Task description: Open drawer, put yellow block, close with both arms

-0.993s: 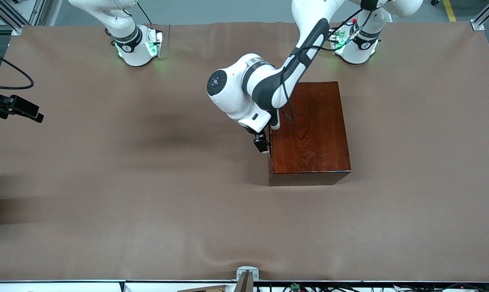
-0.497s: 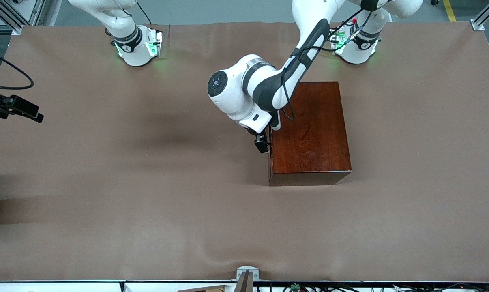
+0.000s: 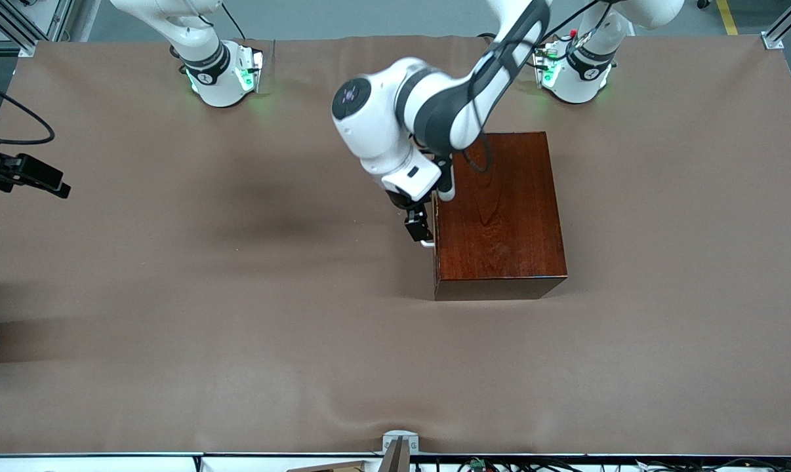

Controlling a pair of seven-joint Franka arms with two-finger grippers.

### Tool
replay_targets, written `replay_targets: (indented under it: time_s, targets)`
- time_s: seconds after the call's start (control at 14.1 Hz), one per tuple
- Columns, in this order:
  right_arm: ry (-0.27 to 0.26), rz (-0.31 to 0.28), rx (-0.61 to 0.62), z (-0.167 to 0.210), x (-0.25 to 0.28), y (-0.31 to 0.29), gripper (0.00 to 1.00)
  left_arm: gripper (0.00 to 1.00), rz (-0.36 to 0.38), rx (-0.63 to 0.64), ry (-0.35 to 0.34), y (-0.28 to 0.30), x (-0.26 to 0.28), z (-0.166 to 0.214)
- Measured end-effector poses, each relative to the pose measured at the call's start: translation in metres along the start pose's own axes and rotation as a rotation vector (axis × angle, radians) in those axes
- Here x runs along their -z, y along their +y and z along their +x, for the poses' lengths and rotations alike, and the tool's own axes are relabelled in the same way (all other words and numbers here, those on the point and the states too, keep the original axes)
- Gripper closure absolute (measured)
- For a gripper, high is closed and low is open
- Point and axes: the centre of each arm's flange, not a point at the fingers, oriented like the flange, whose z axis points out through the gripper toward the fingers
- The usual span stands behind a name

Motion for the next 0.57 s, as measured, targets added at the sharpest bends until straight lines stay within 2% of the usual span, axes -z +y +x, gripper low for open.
replay_targets:
  time_s: [0.21, 0.57]
  targets:
    - [0.000, 0.000, 0.000, 0.000, 0.000, 0.000, 0.00, 0.00, -0.017, 0.006, -0.025, 0.036, 0.022, 0.048]
    - [0.001, 0.000, 0.000, 0.000, 0.000, 0.000, 0.00, 0.00, 0.025, 0.004, -0.002, 0.125, -0.027, 0.161]
